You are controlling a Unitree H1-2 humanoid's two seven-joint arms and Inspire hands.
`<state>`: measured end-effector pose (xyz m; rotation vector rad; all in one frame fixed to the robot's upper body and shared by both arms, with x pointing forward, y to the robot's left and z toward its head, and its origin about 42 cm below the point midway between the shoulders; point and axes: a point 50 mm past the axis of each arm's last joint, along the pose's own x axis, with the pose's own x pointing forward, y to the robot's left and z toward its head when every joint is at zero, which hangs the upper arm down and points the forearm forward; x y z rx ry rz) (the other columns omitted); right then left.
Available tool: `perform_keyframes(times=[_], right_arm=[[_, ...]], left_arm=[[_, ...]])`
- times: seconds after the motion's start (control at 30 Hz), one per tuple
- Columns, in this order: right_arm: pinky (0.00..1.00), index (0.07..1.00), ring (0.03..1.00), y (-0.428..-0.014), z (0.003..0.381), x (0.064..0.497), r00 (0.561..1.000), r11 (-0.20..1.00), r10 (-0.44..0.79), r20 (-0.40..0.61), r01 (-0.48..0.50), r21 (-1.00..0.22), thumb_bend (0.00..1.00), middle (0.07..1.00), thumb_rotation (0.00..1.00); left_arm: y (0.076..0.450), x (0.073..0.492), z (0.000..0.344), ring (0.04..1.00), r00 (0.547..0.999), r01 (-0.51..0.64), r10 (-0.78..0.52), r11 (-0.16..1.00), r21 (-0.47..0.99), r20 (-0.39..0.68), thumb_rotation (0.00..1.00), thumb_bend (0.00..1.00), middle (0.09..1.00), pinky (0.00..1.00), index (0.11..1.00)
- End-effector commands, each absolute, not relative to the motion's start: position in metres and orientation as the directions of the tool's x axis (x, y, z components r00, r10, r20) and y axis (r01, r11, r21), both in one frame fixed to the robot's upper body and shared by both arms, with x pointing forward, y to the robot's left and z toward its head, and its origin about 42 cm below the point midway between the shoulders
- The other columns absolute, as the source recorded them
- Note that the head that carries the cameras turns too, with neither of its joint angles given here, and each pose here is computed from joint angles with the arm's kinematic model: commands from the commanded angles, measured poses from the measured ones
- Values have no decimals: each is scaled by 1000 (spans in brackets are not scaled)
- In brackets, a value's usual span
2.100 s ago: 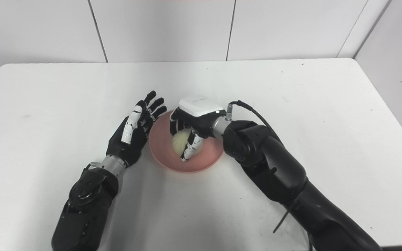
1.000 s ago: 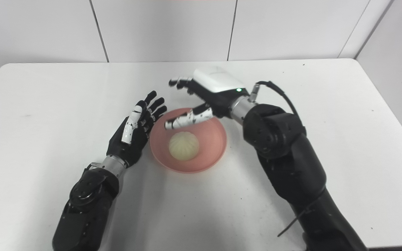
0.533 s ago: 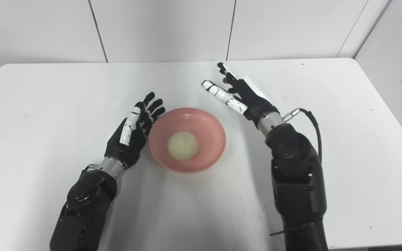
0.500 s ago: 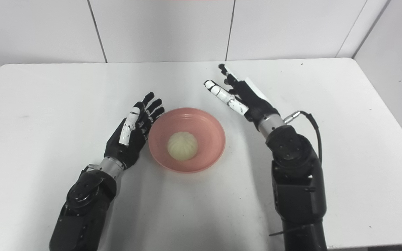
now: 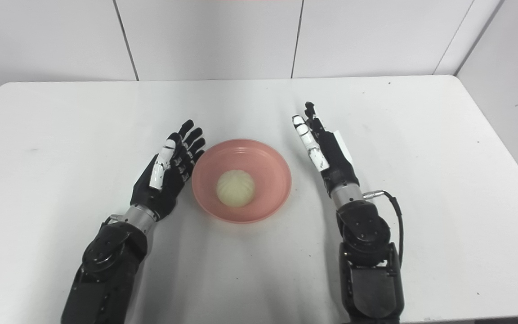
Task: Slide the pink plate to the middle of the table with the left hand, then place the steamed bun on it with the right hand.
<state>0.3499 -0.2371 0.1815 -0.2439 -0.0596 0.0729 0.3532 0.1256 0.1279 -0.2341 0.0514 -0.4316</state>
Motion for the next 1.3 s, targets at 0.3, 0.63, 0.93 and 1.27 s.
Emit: perform_keyframes(times=[0.3,0.63,0.93,1.27], right_arm=[[1000,1000,1000,-223,154,336,995,987,59,80,-46,-152,299,1000,1000],[1000,1000,1000,-215,129,326,997,997,76,29,-75,-32,191,1000,1000],[1000,1000,1000,-217,117,328,997,996,78,3,-78,41,180,1000,1000],[1000,1000,1000,-221,109,331,994,993,106,-10,-106,50,189,1000,1000]], left_arm=[[146,333,101,1000,937,320,-341,925,-204,-75,1000,347,1000,1000,1000],[153,316,91,1000,948,307,-317,939,-158,-40,1000,325,1000,1000,1000],[158,310,87,1000,952,293,-303,944,-152,-46,1000,341,1000,1000,1000],[159,318,82,1000,949,295,-308,943,-155,-67,1000,335,1000,1000,1000]])
